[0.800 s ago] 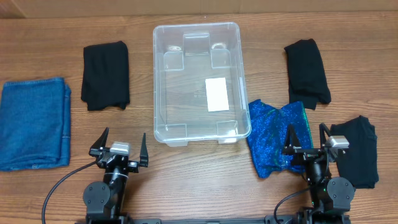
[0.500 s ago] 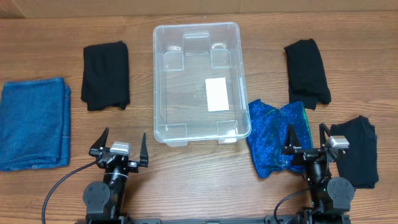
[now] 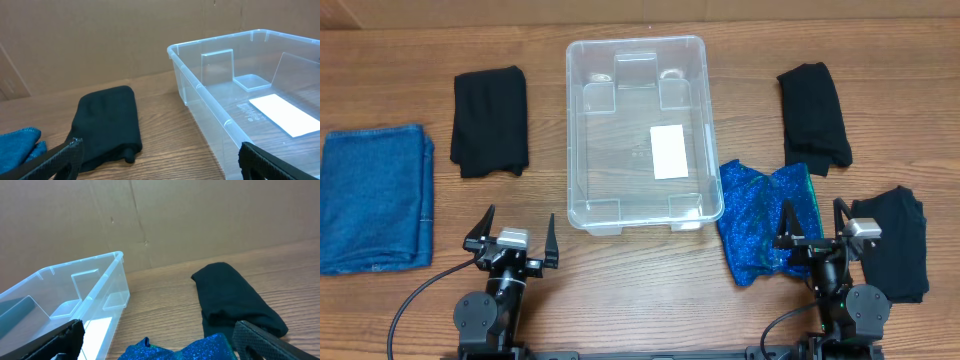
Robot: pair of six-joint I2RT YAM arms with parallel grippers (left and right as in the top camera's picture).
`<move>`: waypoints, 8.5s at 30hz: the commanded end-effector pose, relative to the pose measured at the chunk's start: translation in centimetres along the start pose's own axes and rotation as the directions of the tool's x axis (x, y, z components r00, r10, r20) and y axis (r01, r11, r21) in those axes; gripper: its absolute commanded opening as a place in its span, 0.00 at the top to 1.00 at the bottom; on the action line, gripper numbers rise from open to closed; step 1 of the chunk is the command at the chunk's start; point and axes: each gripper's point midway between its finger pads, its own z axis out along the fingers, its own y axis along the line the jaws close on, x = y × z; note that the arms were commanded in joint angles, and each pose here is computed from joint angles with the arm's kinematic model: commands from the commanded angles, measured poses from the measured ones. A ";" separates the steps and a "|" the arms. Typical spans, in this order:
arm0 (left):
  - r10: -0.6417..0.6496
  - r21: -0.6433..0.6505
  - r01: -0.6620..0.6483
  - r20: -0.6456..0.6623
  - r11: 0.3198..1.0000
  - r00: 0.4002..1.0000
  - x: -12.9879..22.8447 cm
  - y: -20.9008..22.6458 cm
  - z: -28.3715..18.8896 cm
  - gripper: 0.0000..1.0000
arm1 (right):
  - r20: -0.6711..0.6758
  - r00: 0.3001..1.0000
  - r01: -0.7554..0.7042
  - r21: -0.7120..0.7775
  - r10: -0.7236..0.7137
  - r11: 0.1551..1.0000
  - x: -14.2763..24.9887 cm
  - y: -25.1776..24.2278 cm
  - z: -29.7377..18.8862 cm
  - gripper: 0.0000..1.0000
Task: Pack container
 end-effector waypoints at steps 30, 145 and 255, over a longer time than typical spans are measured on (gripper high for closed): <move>0.007 -0.005 -0.007 0.001 1.000 1.000 0.1 0.1 0.0 0.00 | 0.154 0.983 -0.030 -0.380 0.096 0.925 -7.4 7.6 -2.7 0.00; 0.007 -0.005 -0.007 0.001 1.000 1.000 0.1 0.1 0.0 0.00 | -0.864 0.503 -0.151 -0.095 -0.007 0.984 10.9 -14.1 24.8 0.00; 0.007 -0.005 -0.007 0.000 1.000 1.000 0.1 0.1 0.0 0.00 | -0.910 0.413 -0.567 -0.278 -0.025 0.775 11.3 28.8 27.5 0.20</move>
